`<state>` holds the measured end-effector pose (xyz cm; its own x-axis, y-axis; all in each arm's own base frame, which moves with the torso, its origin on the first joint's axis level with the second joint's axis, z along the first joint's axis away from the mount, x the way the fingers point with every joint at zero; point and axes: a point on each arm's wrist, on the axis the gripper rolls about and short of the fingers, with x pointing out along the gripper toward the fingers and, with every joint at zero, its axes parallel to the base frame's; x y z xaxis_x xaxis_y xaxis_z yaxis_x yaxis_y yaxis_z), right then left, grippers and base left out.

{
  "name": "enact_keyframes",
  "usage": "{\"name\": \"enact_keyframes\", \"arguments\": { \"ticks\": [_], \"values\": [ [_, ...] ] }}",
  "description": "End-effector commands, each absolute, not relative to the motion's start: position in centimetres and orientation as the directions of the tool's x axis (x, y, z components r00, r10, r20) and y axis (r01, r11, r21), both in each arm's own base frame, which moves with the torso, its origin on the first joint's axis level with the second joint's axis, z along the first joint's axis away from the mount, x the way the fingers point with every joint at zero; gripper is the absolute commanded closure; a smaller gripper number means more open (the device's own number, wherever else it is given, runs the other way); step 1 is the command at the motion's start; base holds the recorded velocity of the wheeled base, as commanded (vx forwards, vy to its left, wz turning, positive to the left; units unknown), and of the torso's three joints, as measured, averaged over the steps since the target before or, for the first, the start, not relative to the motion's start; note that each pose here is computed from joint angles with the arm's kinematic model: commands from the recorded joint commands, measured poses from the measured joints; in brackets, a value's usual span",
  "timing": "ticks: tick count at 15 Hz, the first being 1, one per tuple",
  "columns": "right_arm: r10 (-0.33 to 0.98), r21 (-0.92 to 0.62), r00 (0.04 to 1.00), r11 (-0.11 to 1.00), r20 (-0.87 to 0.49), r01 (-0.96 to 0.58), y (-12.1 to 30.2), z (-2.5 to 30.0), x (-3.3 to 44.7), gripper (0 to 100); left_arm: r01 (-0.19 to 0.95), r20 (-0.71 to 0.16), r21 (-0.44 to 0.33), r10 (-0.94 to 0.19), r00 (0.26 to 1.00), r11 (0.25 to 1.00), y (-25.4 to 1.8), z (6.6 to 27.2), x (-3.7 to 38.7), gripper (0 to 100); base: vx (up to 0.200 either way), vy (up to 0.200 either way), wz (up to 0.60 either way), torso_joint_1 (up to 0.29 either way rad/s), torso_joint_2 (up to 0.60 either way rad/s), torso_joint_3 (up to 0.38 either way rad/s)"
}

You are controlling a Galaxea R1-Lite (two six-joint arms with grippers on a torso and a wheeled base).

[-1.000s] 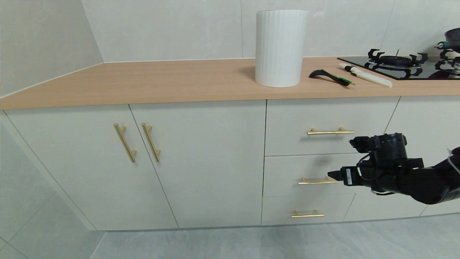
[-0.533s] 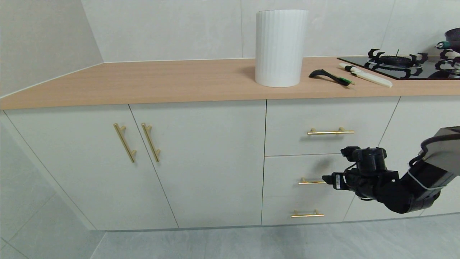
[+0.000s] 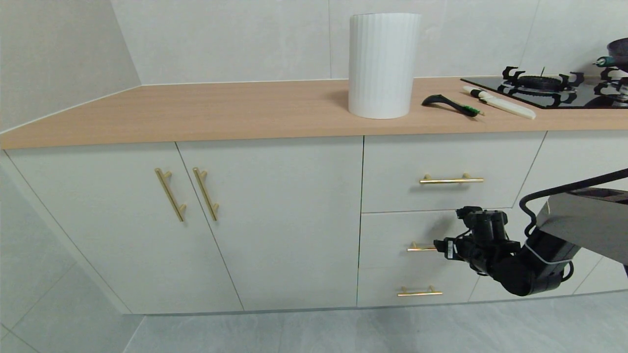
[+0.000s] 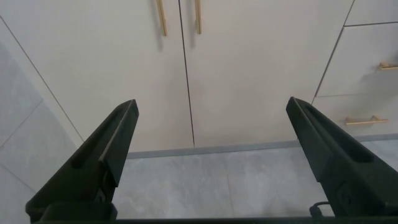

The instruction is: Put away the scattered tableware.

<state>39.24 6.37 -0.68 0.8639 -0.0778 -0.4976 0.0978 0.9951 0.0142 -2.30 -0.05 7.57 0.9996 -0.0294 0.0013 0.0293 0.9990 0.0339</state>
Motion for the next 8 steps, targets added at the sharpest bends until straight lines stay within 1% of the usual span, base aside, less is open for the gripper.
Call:
{"name": "enact_keyframes", "arguments": {
  "ticks": [1, 8],
  "values": [
    [-0.081, 0.009, 0.859, 0.995, -0.505, 0.099, 6.46, -1.85, 39.54, 0, 0.029, 0.000, 0.034, -0.029, 1.000, 0.999, -0.05, 7.57, -2.29, 0, 0.000, 0.000, 0.00, 0.000, 0.00, 0.000],
    [-0.122, -0.012, 0.865, 0.991, -0.486, 0.133, 7.27, -2.62, 40.51, 0, 0.031, 0.000, 0.034, -0.031, 1.000, 0.999, -0.06, 7.57, -2.29, 0, 0.000, 0.000, 0.00, 0.000, 0.00, 0.000]
  ]
}}
